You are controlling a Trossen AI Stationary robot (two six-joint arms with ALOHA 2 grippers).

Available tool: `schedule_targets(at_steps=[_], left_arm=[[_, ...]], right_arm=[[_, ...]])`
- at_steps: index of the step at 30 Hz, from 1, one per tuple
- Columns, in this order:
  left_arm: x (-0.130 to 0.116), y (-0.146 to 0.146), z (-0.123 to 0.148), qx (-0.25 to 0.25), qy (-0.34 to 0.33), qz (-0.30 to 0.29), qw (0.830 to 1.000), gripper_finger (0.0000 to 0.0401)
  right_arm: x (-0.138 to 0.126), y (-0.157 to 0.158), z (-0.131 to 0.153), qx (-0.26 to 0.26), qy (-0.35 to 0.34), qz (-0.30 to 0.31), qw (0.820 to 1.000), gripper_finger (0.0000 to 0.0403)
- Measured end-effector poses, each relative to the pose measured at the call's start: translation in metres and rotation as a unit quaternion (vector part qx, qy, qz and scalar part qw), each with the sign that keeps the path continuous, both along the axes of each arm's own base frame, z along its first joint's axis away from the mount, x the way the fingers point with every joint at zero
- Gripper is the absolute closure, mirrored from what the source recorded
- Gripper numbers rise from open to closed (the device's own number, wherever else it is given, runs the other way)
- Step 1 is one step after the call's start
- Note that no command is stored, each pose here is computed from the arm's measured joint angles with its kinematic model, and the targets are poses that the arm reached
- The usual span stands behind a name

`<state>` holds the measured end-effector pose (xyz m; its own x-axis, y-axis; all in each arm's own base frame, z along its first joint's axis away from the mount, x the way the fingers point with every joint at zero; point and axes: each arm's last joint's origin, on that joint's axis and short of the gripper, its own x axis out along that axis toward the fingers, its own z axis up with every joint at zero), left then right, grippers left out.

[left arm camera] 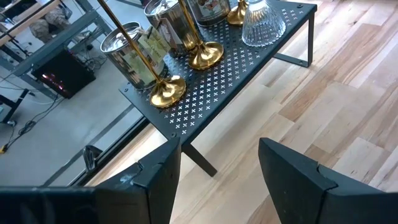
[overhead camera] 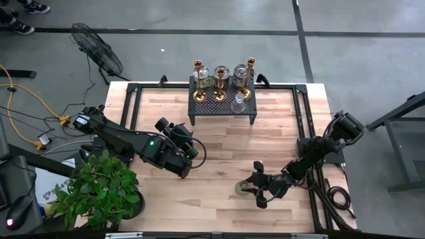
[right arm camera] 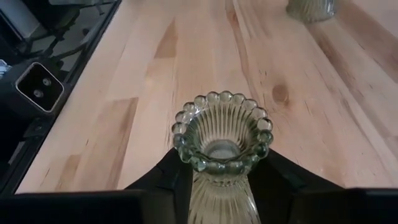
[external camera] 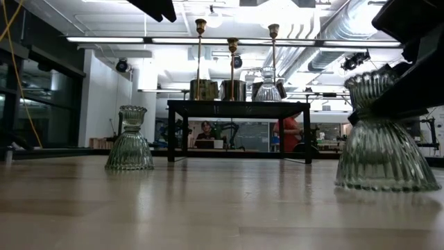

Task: Stock candles on shelf
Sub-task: Put the bottom gray candle holder on the shelf

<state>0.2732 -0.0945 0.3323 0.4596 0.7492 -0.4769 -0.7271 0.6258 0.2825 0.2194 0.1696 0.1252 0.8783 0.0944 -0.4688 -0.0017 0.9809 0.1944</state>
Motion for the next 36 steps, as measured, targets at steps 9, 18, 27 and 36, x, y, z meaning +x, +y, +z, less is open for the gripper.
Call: schedule_targets(at_steps=[9, 18, 27, 36], left_arm=[[0.000, 0.000, 0.000, 0.000, 0.000, 0.000, 1.000, 0.0192], [-0.001, 0.001, 0.000, 0.008, 0.004, 0.001, 1.000, 0.0192], [-0.006, -0.011, 0.001, 0.030, -0.002, -0.018, 0.999, 0.0192], [-0.022, -0.016, -0.014, -0.006, -0.020, -0.080, 0.997, 0.0192]], right_arm=[[0.024, -0.001, 0.022, -0.020, -0.048, -0.054, 0.997, 0.0294], [0.067, -0.026, 0.053, -0.038, -0.051, -0.141, 0.988, 0.0295], [0.093, -0.064, 0.069, -0.046, -0.071, -0.237, 0.968, 0.0296], [0.105, -0.079, 0.080, -0.057, -0.079, -0.243, 0.965, 0.0296]])
